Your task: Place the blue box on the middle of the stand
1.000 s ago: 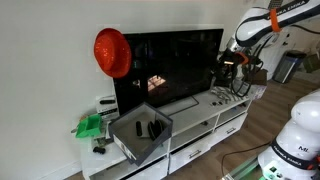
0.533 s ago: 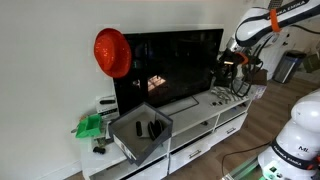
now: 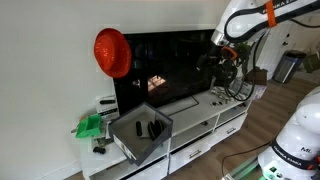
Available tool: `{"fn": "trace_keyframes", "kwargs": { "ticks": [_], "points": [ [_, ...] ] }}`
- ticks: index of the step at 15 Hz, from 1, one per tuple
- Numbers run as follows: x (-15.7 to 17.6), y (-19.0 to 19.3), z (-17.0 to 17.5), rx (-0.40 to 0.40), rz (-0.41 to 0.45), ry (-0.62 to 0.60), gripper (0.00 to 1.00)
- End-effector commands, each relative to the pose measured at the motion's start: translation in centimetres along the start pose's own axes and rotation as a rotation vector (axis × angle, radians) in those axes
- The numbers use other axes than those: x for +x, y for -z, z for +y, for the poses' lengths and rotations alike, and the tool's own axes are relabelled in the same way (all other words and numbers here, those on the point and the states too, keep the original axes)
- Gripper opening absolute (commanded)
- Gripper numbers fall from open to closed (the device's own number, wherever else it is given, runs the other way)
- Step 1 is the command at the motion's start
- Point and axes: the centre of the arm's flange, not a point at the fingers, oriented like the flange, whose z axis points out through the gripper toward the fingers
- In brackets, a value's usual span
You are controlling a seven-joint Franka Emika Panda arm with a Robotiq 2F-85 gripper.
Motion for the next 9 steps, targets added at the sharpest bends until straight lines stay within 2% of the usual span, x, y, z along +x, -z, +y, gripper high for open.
{"fn": "trace_keyframes", "kwargs": {
  "ticks": [1,7,9],
  "points": [
    [2.4,-0.9,-4.4,0.017,-0.024,0.137,1.0],
    [5.8,-6.1,-11.2,0.055,-0.074,0.224,1.0],
    [6.7,-8.5,-12.8,0.044,-0.11,0.234,1.0]
  ]
}}
